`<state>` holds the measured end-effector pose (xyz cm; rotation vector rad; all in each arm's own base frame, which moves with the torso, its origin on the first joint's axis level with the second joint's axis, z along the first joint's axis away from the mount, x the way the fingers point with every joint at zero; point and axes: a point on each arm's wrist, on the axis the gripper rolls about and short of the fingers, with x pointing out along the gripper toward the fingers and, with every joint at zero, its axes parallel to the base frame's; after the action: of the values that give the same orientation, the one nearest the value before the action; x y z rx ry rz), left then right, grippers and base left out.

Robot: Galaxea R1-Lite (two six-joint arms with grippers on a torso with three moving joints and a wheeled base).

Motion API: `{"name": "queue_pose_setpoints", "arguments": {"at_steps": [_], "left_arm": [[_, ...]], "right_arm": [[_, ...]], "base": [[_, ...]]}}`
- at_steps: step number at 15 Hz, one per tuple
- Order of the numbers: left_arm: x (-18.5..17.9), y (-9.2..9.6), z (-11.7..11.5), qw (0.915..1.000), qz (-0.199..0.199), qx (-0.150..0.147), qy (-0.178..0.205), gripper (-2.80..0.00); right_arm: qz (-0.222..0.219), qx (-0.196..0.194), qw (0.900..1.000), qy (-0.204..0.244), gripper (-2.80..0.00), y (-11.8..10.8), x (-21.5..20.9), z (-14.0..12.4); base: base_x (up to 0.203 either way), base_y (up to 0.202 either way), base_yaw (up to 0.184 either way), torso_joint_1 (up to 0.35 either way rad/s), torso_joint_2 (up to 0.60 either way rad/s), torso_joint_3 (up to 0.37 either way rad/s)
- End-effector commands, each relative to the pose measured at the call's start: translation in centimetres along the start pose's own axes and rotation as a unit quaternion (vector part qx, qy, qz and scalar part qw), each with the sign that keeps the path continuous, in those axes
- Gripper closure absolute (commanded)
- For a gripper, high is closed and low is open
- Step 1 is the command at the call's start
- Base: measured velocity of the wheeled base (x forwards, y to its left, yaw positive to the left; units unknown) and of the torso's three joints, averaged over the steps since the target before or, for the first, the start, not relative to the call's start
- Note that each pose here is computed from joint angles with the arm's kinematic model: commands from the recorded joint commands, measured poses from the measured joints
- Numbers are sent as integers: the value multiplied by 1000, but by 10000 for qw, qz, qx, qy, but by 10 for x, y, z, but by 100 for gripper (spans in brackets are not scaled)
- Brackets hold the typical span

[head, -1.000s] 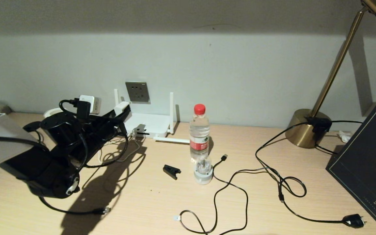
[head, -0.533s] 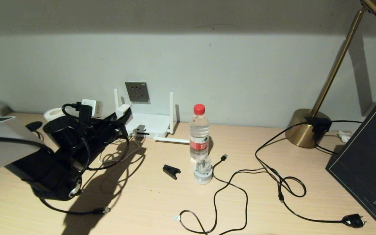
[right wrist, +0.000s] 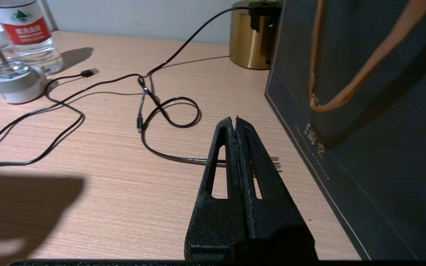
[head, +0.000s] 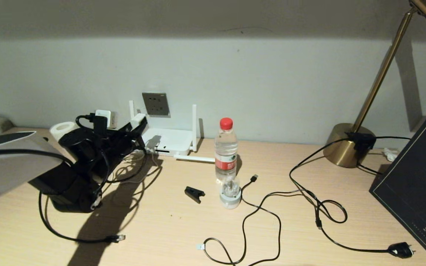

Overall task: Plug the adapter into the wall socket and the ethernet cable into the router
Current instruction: Align plug and socket

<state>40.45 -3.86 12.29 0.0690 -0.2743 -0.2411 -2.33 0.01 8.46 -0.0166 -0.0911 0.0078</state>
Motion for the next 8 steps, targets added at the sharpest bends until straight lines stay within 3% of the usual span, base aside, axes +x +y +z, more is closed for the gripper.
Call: {"name": "queue_pose_setpoints", "arguments": {"at_steps": [1, 8], "left_arm": [[12, 5, -10, 9999, -14, 45, -127, 0], [24, 16, -14, 9994, 68, 116, -304, 0]], "right_arm": [[6, -1, 9998, 179, 0, 0, 2, -10], [6, -1, 9998, 179, 0, 0, 2, -10]], "base": [[0, 0, 0, 0, 0, 0], [0, 0, 0, 0, 0, 0]]}}
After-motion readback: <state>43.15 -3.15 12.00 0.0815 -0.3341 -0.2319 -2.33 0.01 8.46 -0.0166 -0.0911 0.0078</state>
